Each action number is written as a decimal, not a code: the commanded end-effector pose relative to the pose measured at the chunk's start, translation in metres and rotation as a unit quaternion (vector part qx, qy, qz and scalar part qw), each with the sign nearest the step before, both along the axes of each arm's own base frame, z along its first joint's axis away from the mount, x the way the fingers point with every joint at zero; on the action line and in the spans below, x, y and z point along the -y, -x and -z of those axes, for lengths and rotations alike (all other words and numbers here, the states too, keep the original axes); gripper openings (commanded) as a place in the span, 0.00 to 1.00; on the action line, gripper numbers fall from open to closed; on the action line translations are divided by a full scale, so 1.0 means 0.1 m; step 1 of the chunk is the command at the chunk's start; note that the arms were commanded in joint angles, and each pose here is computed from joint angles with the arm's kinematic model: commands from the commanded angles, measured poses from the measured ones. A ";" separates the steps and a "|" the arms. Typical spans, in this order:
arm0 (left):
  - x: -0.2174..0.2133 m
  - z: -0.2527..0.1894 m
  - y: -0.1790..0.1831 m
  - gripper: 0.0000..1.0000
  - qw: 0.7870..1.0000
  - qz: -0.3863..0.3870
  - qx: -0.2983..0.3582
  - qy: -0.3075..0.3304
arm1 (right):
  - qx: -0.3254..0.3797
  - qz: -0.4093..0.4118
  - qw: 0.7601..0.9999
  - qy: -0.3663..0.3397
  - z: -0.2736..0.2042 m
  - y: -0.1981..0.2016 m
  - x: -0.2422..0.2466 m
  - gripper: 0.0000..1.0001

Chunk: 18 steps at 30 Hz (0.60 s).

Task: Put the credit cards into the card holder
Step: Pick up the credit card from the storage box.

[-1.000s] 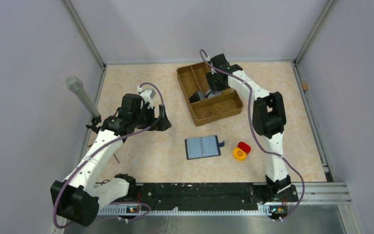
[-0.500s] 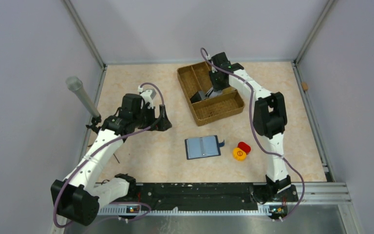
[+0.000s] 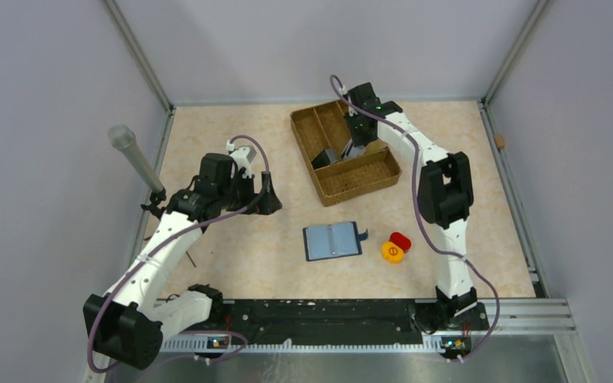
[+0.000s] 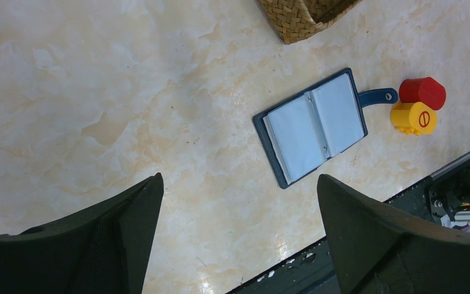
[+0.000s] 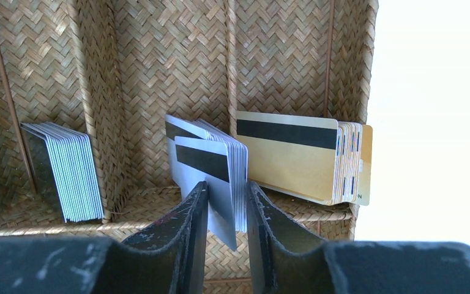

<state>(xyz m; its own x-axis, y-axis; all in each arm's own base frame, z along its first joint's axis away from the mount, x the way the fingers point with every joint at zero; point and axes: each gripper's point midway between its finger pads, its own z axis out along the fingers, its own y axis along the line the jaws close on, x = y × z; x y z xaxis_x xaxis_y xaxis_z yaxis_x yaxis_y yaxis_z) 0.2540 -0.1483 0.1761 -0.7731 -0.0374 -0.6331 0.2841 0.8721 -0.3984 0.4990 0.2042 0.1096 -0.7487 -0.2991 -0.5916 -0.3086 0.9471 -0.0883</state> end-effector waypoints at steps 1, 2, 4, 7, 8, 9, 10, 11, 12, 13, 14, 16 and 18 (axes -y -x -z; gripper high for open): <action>0.03 -0.05 -0.08 0.99 1.000 0.006 0.021 0.006 | 0.056 0.011 0.998 -0.003 -0.56 -0.08 0.11 0.16; 0.03 -0.05 -0.08 0.99 1.000 0.006 0.021 0.006 | 0.057 0.010 0.998 -0.004 -0.57 -0.08 0.11 0.16; 0.03 -0.05 -0.08 0.99 1.000 0.006 0.021 0.005 | 0.059 0.010 0.998 -0.006 -0.60 -0.08 0.11 0.16; 0.03 -0.04 -0.08 0.99 1.000 0.006 0.020 0.006 | 0.061 0.009 0.998 -0.008 -0.62 -0.07 0.10 0.16; 0.03 -0.04 -0.08 0.99 1.000 0.006 0.019 0.006 | 0.060 0.008 0.998 -0.008 -0.62 -0.07 0.10 0.16; 0.03 -0.04 -0.08 0.99 1.000 0.006 0.020 0.006 | 0.059 0.007 0.998 -0.009 -0.61 -0.06 0.10 0.16; 0.03 -0.04 -0.08 0.99 1.000 0.007 0.020 0.006 | 0.058 0.006 0.998 -0.009 -0.60 -0.06 0.10 0.16; 0.03 -0.04 -0.08 0.99 1.000 0.007 0.019 0.007 | 0.056 0.005 0.998 -0.009 -0.58 -0.06 0.09 0.16; 0.03 -0.04 -0.08 0.99 1.000 0.007 0.019 0.006 | 0.054 0.004 0.998 -0.008 -0.56 -0.06 0.08 0.16; 0.03 -0.04 -0.07 0.99 1.000 0.008 0.019 0.006 | 0.051 0.005 0.999 -0.006 -0.53 -0.05 0.09 0.16; 0.03 -0.04 -0.07 0.99 1.000 0.007 0.019 0.007 | 0.049 0.005 0.999 -0.005 -0.50 -0.05 0.09 0.16; 0.03 -0.04 -0.07 0.99 1.000 0.007 0.019 0.007 | 0.047 0.005 0.999 -0.001 -0.46 -0.05 0.10 0.15; 0.03 -0.04 -0.08 0.99 1.000 0.007 0.019 0.007 | 0.045 0.005 0.999 0.003 -0.43 -0.04 0.11 0.13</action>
<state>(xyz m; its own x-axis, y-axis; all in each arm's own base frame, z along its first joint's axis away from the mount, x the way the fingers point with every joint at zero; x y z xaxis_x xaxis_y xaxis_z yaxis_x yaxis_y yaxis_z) 0.2536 -0.1489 0.1761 -0.7741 -0.0367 -0.6320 0.2862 0.8702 -0.4010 0.4984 0.2042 0.1203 -0.7379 -0.2959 -0.6066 -0.3102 0.9469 -0.0845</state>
